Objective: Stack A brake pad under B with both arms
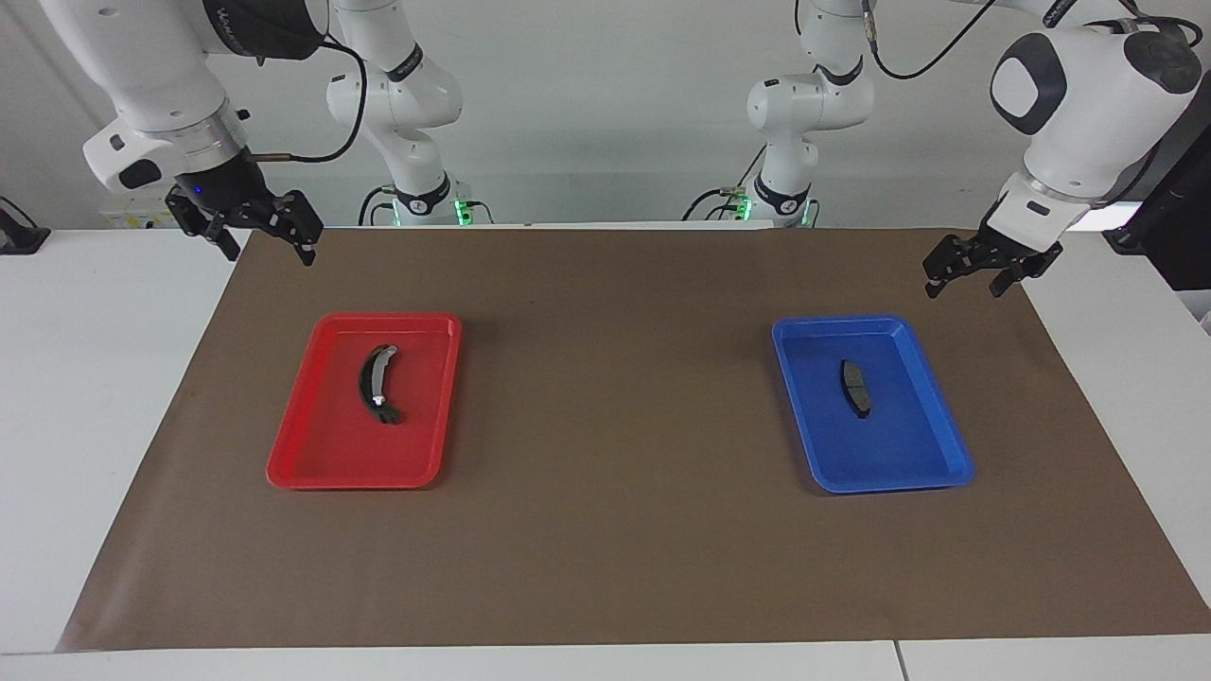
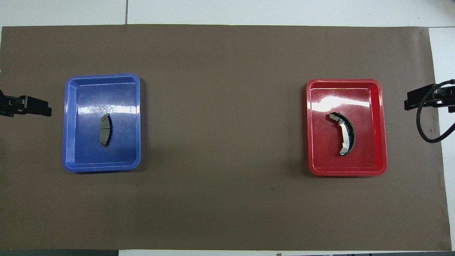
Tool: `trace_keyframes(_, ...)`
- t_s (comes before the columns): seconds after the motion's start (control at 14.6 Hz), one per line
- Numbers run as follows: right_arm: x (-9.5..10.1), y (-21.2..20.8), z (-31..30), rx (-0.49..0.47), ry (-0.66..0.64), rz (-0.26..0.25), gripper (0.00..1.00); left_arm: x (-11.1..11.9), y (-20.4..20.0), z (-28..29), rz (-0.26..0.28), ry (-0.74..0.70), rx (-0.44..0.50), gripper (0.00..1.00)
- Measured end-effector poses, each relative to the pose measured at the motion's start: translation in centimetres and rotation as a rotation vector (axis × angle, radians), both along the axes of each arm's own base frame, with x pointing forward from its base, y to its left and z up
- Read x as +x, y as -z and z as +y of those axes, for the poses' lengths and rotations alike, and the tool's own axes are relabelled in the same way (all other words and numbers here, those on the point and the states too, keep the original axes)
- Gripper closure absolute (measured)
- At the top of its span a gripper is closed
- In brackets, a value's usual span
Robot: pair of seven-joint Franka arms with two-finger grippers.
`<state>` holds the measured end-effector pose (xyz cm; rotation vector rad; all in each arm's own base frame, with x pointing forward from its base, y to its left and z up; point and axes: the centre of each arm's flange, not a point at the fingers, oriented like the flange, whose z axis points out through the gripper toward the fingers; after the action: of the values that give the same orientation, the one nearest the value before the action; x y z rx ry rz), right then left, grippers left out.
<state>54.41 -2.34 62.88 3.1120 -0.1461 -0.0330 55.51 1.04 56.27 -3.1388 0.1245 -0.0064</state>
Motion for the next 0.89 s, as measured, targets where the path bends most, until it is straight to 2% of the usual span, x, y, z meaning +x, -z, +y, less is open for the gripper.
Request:
trace_keyframes(0.14,0.0,0.0,0.0,0.000,0.000,0.000,0.00,0.3,1.0,-0.7,-0.019,0.012,0.000,0.02)
trace_keyframes(0.34,0.0,0.0,0.0,0.000,0.000,0.000,0.00,0.7,4.7,-2.1,-0.047,0.037,0.000,0.02)
trace_keyframes(0.48,0.0,0.0,0.0,0.000,0.000,0.000,0.00,0.8,8.6,-2.6,-0.061,0.046,0.000,0.01)
trace_keyframes(0.69,0.0,0.2,0.0,0.000,0.000,0.002,0.00,0.8,14.9,-2.7,-0.052,0.048,0.000,0.01)
trace_keyframes(0.89,0.1,2.4,0.2,0.003,-0.005,-0.014,0.00,0.7,19.8,-3.2,-0.045,0.057,-0.001,0.03)
